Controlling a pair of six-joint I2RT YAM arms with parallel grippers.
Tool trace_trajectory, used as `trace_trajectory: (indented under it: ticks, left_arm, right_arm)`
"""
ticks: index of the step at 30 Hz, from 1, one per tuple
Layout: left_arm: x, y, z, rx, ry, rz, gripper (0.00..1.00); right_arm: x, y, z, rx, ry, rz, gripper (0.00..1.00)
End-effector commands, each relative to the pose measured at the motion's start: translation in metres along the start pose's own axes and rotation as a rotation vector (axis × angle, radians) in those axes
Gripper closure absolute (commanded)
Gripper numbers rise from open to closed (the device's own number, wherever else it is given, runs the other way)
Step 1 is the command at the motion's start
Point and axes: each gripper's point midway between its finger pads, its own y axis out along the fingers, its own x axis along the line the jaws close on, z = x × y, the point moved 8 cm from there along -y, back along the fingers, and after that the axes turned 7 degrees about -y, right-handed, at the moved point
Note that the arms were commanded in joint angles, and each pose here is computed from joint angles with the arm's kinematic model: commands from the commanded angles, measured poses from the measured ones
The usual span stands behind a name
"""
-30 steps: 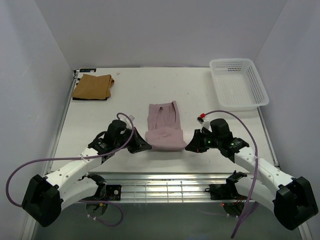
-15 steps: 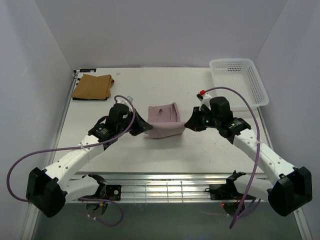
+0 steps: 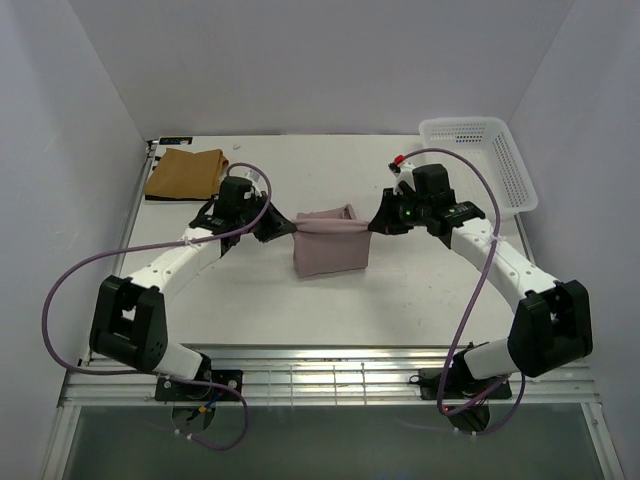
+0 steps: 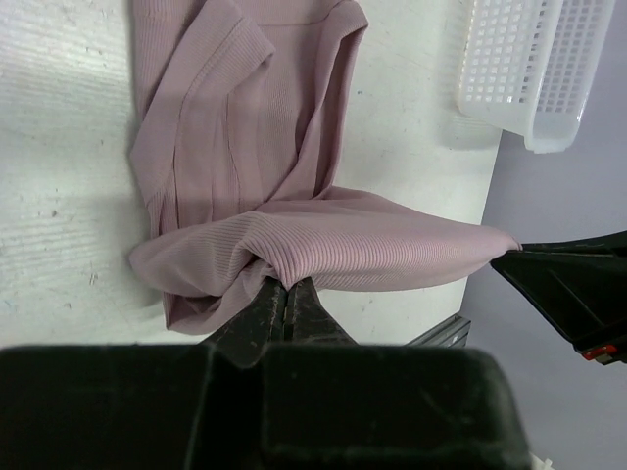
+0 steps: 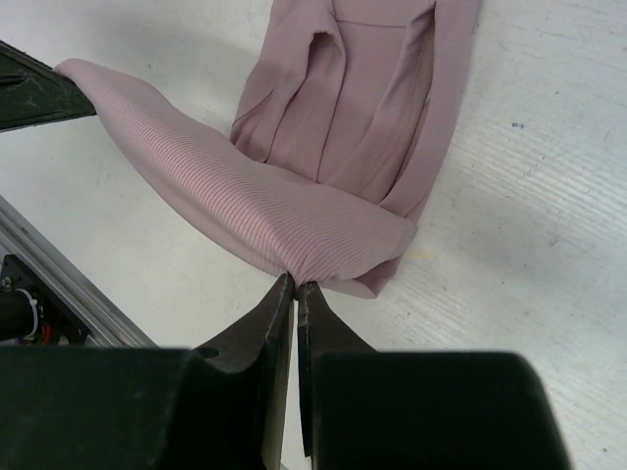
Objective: Fold and stack the tank tops
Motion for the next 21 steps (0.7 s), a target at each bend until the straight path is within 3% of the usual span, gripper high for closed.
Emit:
trace_trajectory:
  ticks: [1,21]
  left_arm:
    - [-0.015,0.003,-0.023,-0.017,0.049,0.071,1.0]
    - [0.024,0.094,-0.086,0.014,0.022,-0.053,1.0]
  right_arm:
    - [-0.009,0.0,-0.029,-0.064,-0.041,0.001,0.92]
    - [-0.078,0.095,-0.052,0.045,-0.008,-0.012,0.92]
